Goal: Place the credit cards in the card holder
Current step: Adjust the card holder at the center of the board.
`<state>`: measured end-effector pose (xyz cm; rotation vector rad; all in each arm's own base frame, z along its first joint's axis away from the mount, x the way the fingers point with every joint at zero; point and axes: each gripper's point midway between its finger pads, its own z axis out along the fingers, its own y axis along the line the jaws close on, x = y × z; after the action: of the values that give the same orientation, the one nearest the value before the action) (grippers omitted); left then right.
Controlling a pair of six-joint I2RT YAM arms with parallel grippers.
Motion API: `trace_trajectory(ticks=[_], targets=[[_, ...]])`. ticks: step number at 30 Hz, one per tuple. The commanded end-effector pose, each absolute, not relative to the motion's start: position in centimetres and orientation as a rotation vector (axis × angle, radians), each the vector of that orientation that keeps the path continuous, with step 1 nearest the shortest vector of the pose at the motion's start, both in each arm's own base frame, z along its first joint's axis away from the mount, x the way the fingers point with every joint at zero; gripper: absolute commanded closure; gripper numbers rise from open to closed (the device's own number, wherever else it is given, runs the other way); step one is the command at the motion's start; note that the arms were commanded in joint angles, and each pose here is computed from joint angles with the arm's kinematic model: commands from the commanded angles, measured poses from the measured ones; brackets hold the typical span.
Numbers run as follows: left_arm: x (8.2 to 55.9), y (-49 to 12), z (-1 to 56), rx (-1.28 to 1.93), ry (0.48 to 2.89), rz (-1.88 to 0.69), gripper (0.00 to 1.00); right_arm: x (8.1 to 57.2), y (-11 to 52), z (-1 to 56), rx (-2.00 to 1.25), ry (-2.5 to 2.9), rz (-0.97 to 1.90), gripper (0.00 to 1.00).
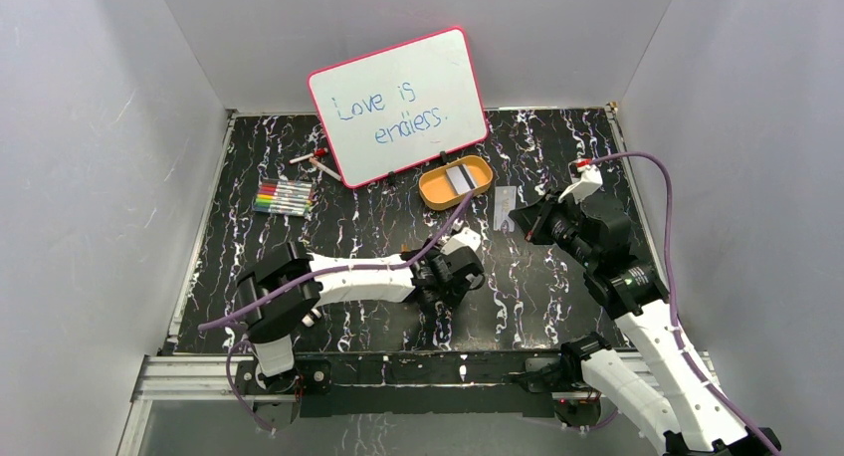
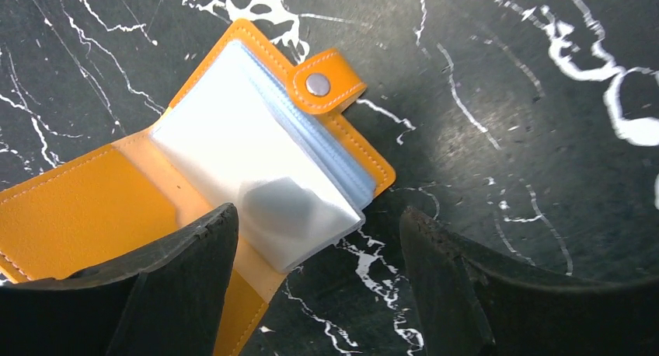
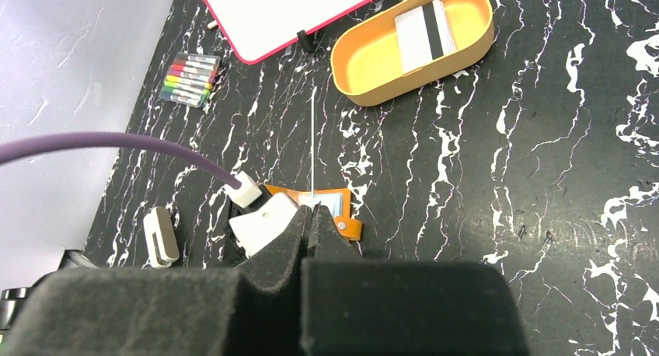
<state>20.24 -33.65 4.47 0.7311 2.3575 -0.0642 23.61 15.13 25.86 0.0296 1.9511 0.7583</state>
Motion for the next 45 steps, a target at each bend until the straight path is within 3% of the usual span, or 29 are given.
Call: trace_trajectory(ticks=[1,14,30,37,45], targets=[[21.0,-33.1,5.7,0.762,2.296,0.044,0.26,23.9,14.8,28.9,0.012,1.861,0.747,1.00],[21.6,-32.1,6.7,0.686,2.264,0.092,0.40,24.0,15.2,28.6,-0.002,1.866,0.765,1.00],[22.8,-28.7,8.6,0.458,2.177,0.166,0.75,24.0,16.1,27.8,-0.021,1.888,0.809,1.00],[22.7,-26.7,8.7,0.349,2.169,0.203,0.99,23.8,16.9,26.9,-0.046,1.912,0.858,1.00],[21.7,-23.4,8.4,0.173,2.177,0.212,1.00,23.3,18.8,25.4,-0.110,1.950,0.961,1.00]])
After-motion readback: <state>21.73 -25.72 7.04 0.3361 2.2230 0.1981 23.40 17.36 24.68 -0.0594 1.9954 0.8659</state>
